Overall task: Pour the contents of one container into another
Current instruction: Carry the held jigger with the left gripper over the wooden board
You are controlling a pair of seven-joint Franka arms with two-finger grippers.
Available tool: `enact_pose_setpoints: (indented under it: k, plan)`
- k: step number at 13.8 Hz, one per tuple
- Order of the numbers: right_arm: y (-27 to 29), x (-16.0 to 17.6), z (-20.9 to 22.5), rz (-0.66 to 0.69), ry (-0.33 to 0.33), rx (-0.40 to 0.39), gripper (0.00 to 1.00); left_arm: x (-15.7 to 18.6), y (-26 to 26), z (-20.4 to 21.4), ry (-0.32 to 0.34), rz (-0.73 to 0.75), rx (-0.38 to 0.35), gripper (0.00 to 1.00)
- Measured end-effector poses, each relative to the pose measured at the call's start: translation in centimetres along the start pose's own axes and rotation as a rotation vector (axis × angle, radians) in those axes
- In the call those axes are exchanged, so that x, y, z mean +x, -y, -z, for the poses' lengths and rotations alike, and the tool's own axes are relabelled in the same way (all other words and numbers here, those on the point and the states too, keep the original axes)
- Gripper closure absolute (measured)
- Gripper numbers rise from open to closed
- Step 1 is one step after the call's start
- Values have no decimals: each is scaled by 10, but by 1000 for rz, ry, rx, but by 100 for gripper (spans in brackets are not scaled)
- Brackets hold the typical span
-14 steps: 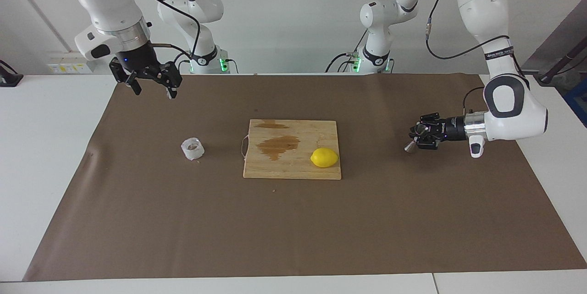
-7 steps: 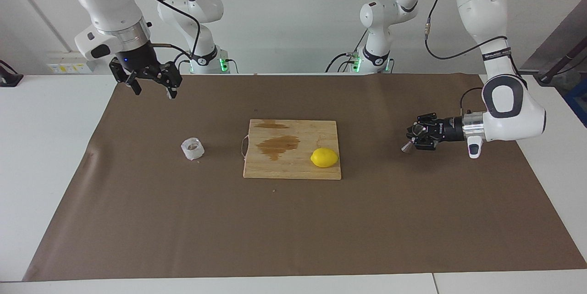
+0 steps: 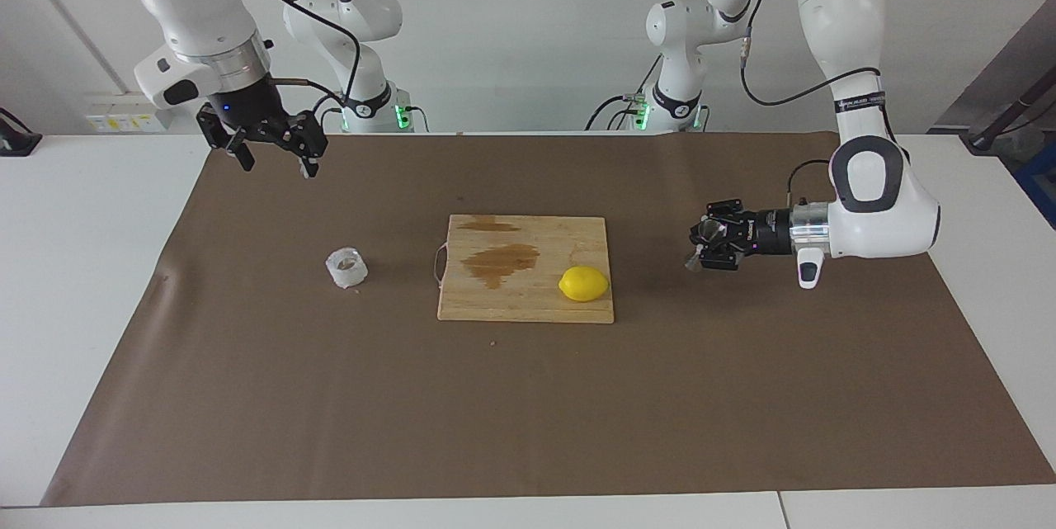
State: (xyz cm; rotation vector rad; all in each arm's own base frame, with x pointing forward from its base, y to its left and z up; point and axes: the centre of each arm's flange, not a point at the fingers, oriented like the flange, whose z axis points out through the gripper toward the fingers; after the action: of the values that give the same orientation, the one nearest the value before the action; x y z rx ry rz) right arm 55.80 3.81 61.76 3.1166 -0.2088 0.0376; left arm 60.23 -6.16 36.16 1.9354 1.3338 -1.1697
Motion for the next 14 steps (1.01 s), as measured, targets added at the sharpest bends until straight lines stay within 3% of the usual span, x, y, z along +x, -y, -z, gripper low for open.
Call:
enact_pose_setpoints:
  k: [4, 10, 14]
  plan:
    - [0, 0, 0, 0, 0, 0, 0, -45, -32, -48, 59, 42, -53, 85]
    - [0, 0, 0, 0, 0, 0, 0, -106, -67, -142, 149, 99, -189, 85]
    - [0, 0, 0, 0, 0, 0, 0, -132, -77, -194, 163, 141, -285, 85]
